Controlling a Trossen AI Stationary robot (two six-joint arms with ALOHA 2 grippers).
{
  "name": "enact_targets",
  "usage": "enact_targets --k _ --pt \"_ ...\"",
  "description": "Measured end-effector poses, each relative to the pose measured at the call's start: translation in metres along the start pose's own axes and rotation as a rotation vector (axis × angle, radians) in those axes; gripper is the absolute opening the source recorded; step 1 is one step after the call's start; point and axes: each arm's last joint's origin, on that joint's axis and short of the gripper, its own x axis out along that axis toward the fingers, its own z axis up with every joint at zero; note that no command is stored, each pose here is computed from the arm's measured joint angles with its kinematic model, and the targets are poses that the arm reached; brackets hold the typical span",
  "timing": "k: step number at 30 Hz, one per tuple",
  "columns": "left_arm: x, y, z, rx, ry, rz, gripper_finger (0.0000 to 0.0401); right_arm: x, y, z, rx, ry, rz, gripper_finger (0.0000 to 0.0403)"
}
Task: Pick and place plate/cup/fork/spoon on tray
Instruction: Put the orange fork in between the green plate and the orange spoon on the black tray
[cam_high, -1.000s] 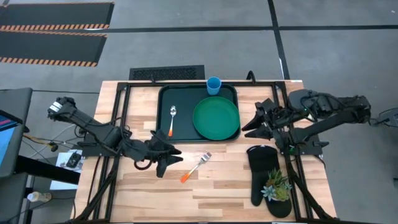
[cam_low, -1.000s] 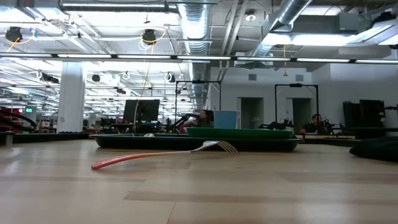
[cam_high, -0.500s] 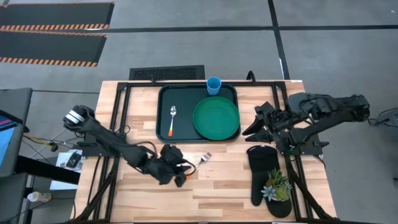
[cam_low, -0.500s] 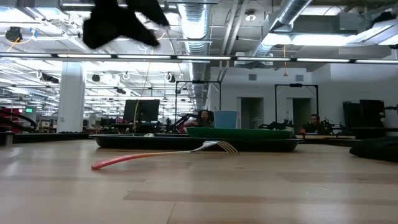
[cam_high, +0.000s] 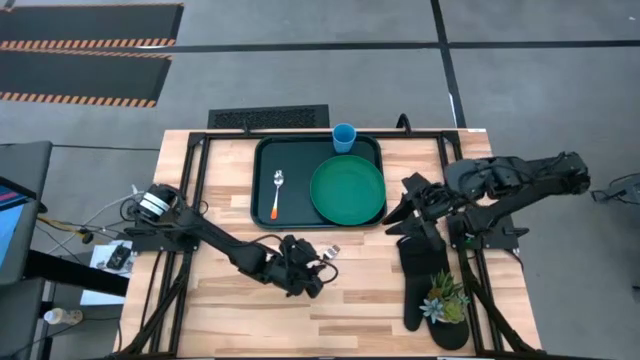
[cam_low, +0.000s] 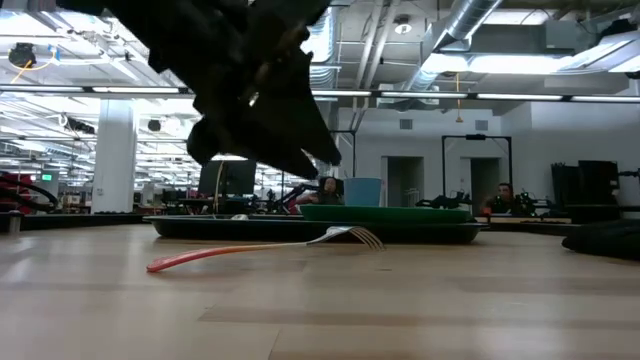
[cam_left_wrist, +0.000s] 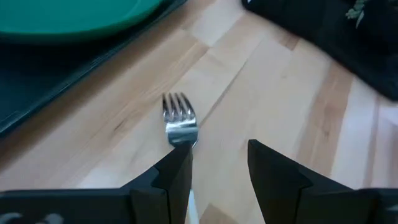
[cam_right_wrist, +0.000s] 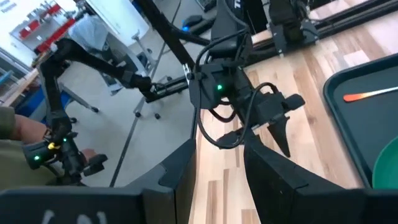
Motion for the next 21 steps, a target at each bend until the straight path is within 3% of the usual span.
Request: enact_targets --k 21 --pt "0.017 0.005 -0.011 0.079 -0.075 0.1 0.0139 0.01 0.009 -0.007 -0.022 0.047 0.036 0.0159"
